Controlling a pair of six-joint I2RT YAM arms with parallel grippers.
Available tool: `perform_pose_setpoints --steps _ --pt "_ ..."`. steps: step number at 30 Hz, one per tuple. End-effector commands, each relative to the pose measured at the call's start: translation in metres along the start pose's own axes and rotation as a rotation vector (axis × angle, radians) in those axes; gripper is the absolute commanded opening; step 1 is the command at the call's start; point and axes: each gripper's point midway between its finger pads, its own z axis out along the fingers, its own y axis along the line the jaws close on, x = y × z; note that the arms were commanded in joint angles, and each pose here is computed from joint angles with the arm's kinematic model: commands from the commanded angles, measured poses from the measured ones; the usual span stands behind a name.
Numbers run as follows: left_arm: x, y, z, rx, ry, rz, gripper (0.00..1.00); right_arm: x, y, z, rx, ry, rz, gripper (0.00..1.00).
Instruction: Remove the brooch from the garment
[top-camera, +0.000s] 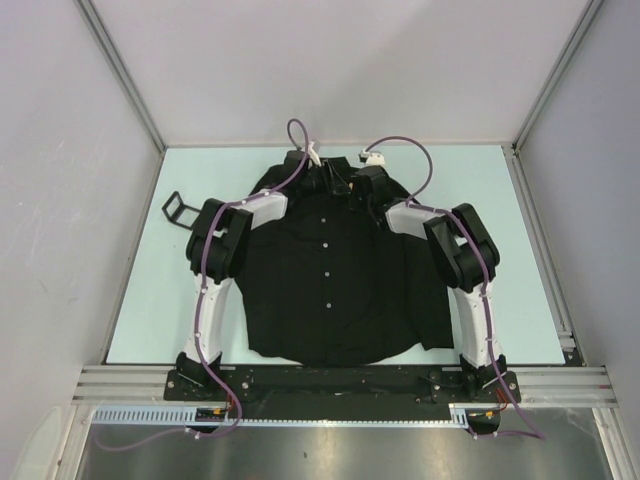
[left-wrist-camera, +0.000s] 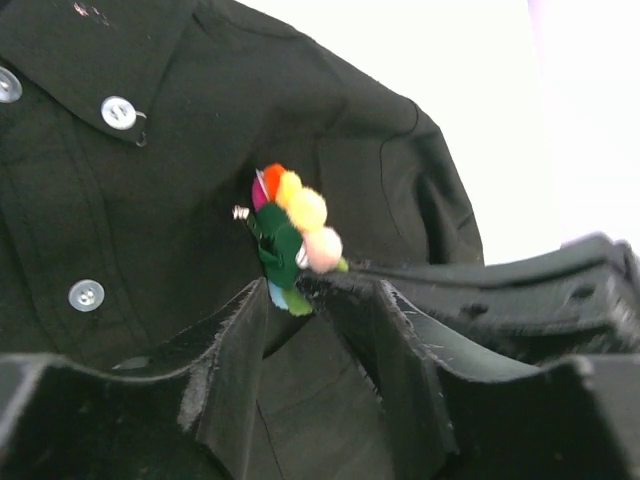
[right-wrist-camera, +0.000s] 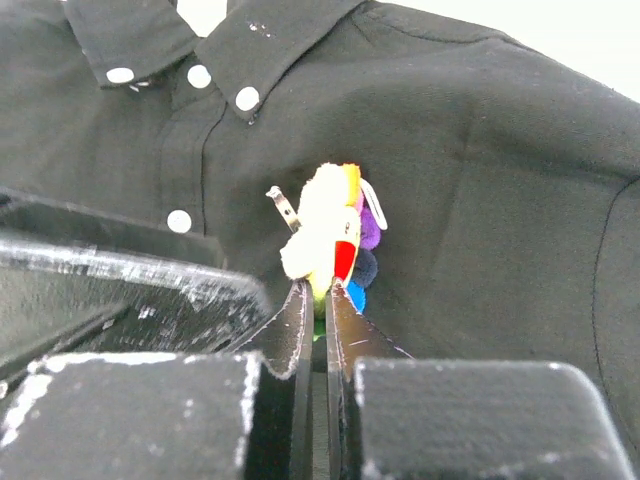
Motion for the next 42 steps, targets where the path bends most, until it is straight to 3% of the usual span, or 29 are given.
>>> perform_pose_setpoints --steps 1,10,13,15,23,27,31,36,40,42 --pt "-0.016 -0.029 -0.011 0.041 -0.016 0.056 0.46 -0.002 -0.005 -0.004 -0.062 0.021 0.104 0.0" --pt "-0.019 -0.012 -0.006 0.019 -0.016 0.019 0.47 0.008 -0.024 -0.006 -0.117 0.069 0.243 0.0" --pt "-0.023 -0.015 -0.003 0.058 -0.011 0.017 0.35 0.012 -0.026 -0.006 -0.124 0.082 0.265 0.0" --pt "-0.026 -0.02 0.003 0.096 0.015 0.031 0.32 0.016 -0.03 -0.006 -0.117 0.095 0.281 0.0" --pt "-0.024 -0.016 0.02 0.119 0.041 0.018 0.43 0.018 -0.036 -0.008 -0.124 0.111 0.32 0.0" --pt "-0.027 -0.015 0.023 0.107 0.022 0.014 0.56 0.019 -0.037 -0.009 -0.126 0.115 0.325 0.0" --pt "-0.025 -0.014 0.031 0.128 0.032 -0.017 0.57 0.018 -0.038 -0.01 -0.126 0.116 0.33 0.0" --pt "-0.021 -0.02 0.04 0.157 0.037 -0.026 0.5 0.019 -0.039 -0.01 -0.135 0.12 0.336 0.0" --pt "-0.018 -0.016 0.041 0.139 0.041 -0.041 0.36 0.019 -0.043 -0.009 -0.135 0.122 0.35 0.0" --pt "-0.019 -0.016 0.04 0.134 0.039 -0.045 0.34 0.02 -0.045 -0.008 -0.138 0.128 0.368 0.0"
